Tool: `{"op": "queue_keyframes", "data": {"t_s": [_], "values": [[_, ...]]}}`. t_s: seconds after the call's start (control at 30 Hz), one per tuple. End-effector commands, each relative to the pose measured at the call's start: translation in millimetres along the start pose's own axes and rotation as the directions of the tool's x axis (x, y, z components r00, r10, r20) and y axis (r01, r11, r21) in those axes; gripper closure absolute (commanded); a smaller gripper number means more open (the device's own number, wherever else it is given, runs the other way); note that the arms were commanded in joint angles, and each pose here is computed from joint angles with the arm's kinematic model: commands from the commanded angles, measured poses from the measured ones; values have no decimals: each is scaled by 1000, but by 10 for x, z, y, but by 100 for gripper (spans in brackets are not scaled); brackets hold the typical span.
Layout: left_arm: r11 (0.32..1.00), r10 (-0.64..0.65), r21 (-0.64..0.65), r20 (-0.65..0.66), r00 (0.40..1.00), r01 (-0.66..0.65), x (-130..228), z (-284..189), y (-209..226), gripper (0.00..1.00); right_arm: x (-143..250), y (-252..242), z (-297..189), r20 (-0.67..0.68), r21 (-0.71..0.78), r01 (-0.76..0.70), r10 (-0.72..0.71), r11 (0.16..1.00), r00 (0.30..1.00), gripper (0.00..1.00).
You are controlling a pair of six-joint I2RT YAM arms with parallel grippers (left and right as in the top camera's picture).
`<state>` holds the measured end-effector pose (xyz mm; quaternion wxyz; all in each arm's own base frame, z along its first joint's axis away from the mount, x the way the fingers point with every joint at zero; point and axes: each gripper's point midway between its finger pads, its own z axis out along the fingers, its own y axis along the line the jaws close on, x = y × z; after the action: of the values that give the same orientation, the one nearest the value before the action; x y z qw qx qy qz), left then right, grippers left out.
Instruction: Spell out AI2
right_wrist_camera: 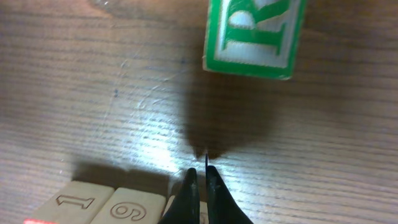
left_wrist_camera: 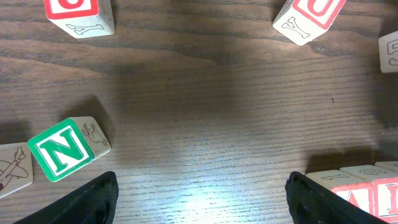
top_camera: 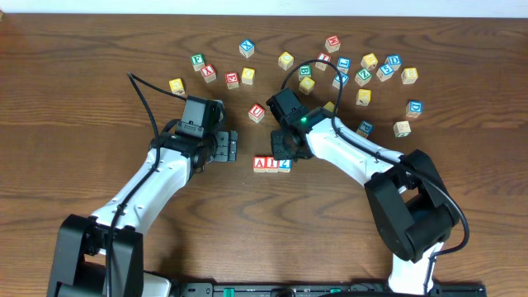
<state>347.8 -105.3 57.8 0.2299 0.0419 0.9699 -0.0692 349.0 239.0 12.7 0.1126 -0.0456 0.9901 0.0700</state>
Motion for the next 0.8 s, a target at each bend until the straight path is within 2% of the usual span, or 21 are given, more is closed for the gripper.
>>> {"op": "queue_keyframes", "data": {"t_s": [0.0, 0.13, 0.37, 0.57, 0.77], "values": [[1000, -12, 9, 19, 1000, 12, -60, -65, -13, 15, -161, -164, -27, 55, 72, -67, 63, 995, 997, 99], [1000, -12, 8, 17, 1000, 12, -54, -64, -11, 15, -169, -388, -42, 64, 143, -141, 133, 980, 989, 99], [1000, -11, 8, 16, 1000, 11, -52, -64, -10, 15, 44, -648, -75, -7, 225, -239, 247, 944, 969, 99], [1000, -11, 7, 13, 1000, 11, -44, -57, -8, 15, 157, -487, -61, -70, 172, -233, 248, 957, 966, 99], [1000, -11, 7, 13, 1000, 11, -42, -57, -8, 15, 208, -384, -59, -78, 164, -207, 222, 964, 972, 99]]}}
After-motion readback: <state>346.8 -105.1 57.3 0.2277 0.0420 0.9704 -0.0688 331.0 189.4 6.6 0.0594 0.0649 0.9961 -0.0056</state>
